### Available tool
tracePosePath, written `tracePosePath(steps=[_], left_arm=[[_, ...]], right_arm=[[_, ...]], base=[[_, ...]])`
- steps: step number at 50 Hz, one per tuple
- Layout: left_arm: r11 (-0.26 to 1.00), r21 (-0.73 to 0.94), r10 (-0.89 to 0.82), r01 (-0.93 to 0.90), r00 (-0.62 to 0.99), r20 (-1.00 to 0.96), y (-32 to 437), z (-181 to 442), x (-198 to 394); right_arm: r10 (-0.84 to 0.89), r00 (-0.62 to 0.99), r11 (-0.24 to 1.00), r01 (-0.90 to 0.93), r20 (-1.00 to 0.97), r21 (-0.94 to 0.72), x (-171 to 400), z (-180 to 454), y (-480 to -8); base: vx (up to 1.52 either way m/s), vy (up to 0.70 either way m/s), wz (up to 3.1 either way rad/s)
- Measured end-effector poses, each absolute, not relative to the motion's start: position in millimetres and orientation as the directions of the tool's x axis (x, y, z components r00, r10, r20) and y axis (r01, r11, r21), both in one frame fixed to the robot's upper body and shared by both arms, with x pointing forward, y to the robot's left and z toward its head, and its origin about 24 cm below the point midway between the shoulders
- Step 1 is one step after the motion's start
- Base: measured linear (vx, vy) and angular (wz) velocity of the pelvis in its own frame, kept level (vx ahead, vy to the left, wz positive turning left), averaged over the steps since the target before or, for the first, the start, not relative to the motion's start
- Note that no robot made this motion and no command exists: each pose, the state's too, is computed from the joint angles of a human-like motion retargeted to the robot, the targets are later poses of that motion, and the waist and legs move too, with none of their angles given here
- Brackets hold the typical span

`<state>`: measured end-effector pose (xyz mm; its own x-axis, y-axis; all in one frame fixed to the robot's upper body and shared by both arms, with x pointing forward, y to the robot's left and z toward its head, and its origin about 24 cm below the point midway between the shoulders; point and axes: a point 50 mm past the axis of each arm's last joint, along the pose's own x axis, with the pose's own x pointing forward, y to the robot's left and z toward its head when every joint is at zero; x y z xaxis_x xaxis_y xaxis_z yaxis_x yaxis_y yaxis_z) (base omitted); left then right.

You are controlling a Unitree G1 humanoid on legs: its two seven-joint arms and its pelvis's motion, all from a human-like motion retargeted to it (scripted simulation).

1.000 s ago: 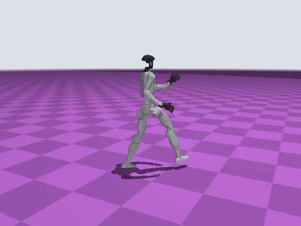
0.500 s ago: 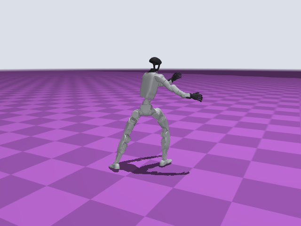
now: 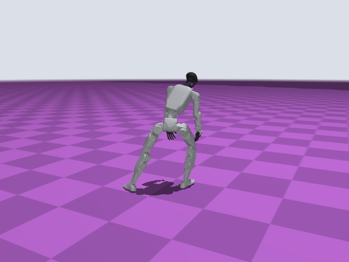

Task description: Kungfu

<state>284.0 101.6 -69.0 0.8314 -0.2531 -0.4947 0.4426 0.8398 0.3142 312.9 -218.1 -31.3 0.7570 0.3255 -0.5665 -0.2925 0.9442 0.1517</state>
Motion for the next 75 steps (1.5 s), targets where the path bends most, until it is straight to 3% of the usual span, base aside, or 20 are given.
tracePosePath(steps=[2,3,7,12,15,25,31,37,42,46,50,52,53,55,57,58,60,64,70,75], left_arm=[[0.873,0.209,-0.236,0.44,0.757,-0.609,111.2,-106.7,234.7],[0.901,0.187,-0.208,0.391,0.769,-0.604,109.9,-115.8,215.8],[0.977,0.186,-0.004,0.105,0.879,-0.476,129.4,-116.8,188.2],[0.972,0.228,0.055,0.057,0.889,-0.456,137.7,-116.2,174.5],[0.97,0.232,0.049,0.074,0.873,-0.485,132.2,-118.3,171.2],[0.992,0.073,0.122,-0.101,0.901,-0.416,108.5,-105.1,176.8],[0.986,0.147,0.097,-0.075,0.983,-0.155,116.5,-60.2,222.0],[0.965,0.237,0.047,-0.114,0.961,0.271,129.1,28.2,263.4],[0.917,0.335,-0.037,-0.216,0.79,0.612,153.9,128.4,282.2],[0.868,0.409,-0.173,-0.283,0.6,0.781,152.5,208.1,286.0],[0.842,0.381,-0.232,-0.382,0.382,0.895,148.3,282.0,277.8],[0.84,0.3,-0.203,-0.452,0.251,0.946,156.4,323.6,266.3],[0.839,0.264,-0.188,-0.476,0.201,0.961,162.0,338.3,260.2],[0.833,0.178,-0.153,-0.524,0.09,0.984,181.5,370.0,244.0],[0.824,0.117,-0.126,-0.555,0.021,0.992,203.0,392.9,228.5],[0.819,0.099,-0.114,-0.565,0.009,0.993,212.7,401.1,222.0],[0.815,0.074,-0.093,-0.575,-0.005,0.996,225.8,411.3,211.3],[0.751,-0.053,-0.02,-0.658,-0.103,0.995,244.0,411.7,191.1],[0.596,-0.196,0.076,-0.779,-0.189,0.979,271.3,375.0,181.8],[0.421,-0.067,0.224,-0.905,0.032,0.974,323.6,308.7,183.6]], right_arm=[[0.637,0.273,0.682,-0.636,-0.721,0.362,274.0,-54.5,-202.3],[0.626,0.201,0.632,-0.698,-0.754,0.339,270.0,-59.3,-194.9],[0.551,0.449,0.658,-0.752,-0.703,0.035,272.8,-76.5,-125.7],[0.667,0.497,0.712,-0.644,-0.555,0.278,257.2,-83.3,-93.7],[0.689,0.475,0.705,-0.614,-0.548,0.355,249.4,-88.4,-99.0],[0.626,0.559,0.709,-0.698,-0.544,0.099,258.6,-78.0,-120.9],[0.611,0.672,0.744,-0.668,-0.418,0.014,264.9,-51.7,-156.4],[0.55,0.762,0.794,-0.604,-0.342,-0.068,230.7,-25.0,-218.2],[0.32,0.89,0.921,-0.372,-0.324,-0.113,143.9,-0.3,-295.6],[-0.052,0.924,0.991,0.0,-0.379,-0.135,54.4,14.3,-358.5],[-0.525,0.794,0.848,0.461,-0.305,-0.261,-24.9,25.6,-395.6],[-0.633,0.734,0.773,0.585,-0.247,-0.243,0.4,-15.8,-375.4],[-0.61,0.743,0.792,0.584,-0.276,-0.178,21.7,-36.4,-360.2],[-0.363,0.827,0.894,0.439,-0.43,0.09,88.4,-86.4,-306.1],[0.201,0.81,0.897,0.074,-0.55,0.436,155.7,-120.5,-215.3],[0.505,0.68,0.801,-0.139,-0.532,0.583,176.3,-122.9,-170.1],[0.843,0.325,0.537,-0.448,-0.429,0.715,204.4,-104.6,-108.6],[0.934,0.23,0.333,-0.841,-0.275,0.427,274.1,-28.5,-24.9],[0.989,0.148,0.149,-0.953,-0.026,0.264,304.5,45.5,5.3],[0.945,0.308,0.302,-0.951,0.106,0.067,327.4,89.8,-19.7]], base=[[0.02,-0.2,0.13],[0.06,-0.19,0.11],[0.01,-0.2,0.18],[-0.03,0.02,0.57],[0.0,0.21,0.65],[0.04,0.09,0.5],[0.08,-0.03,-0.07],[0.13,0.25,0.42],[0.27,0.45,0.5],[0.35,0.59,1.09],[0.49,0.66,1.46],[0.54,0.62,1.15],[0.52,0.59,0.63],[0.52,0.56,0.15],[0.4,0.45,-0.19],[0.32,0.41,-0.2],[0.29,0.37,-0.14],[0.21,0.16,0.11],[0.08,-0.04,0.11],[-0.05,-0.19,-0.23]])
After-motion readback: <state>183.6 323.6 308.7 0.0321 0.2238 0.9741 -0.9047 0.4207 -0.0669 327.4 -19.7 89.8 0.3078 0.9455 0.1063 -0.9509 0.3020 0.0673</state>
